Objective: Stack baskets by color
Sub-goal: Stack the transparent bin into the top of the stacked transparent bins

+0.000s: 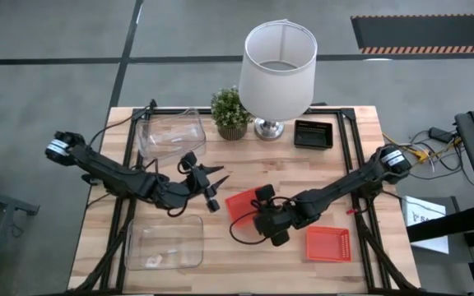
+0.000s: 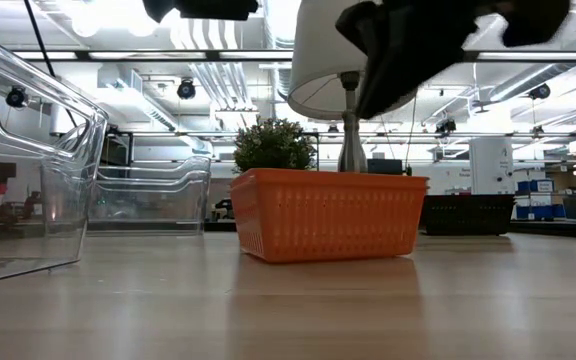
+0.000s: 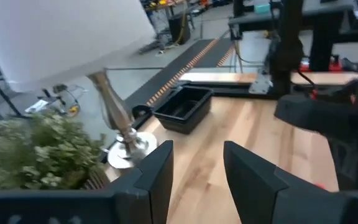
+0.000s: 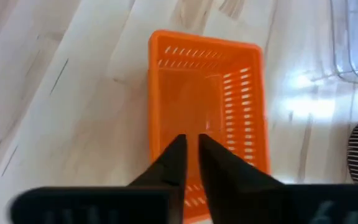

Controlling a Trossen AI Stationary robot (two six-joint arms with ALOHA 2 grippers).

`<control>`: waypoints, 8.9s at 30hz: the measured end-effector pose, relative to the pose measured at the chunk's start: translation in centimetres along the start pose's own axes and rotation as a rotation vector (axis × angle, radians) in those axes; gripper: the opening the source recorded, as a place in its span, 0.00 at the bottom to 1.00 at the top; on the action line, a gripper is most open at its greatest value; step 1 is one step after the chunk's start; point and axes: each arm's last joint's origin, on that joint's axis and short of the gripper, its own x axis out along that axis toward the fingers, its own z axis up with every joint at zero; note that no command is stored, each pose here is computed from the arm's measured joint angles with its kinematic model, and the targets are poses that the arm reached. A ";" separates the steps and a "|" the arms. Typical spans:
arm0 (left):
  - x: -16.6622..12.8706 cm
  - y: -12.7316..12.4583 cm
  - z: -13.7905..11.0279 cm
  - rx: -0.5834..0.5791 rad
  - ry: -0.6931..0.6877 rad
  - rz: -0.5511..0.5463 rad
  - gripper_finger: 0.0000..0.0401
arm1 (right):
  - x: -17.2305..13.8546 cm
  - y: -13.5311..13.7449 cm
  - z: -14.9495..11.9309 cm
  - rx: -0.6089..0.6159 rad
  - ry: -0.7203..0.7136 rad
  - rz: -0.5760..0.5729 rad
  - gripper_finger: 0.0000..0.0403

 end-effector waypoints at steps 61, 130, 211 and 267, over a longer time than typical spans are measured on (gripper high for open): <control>-11.8 -14.6 -4.6 0.013 1.402 -0.438 0.31 | -6.1 -0.6 -10.7 0.024 -0.459 -0.098 0.02; -10.6 -14.7 -7.2 -0.026 1.405 -0.418 0.00 | -6.0 -0.5 -10.9 0.003 -0.439 -0.088 0.02; 1.0 13.0 14.3 0.457 0.772 -0.020 0.00 | -10.0 -1.4 -15.2 -0.109 -0.602 -0.101 0.02; 5.1 16.9 2.0 0.265 1.336 -0.035 0.00 | -9.8 -1.4 -15.3 -0.122 -0.585 -0.128 0.02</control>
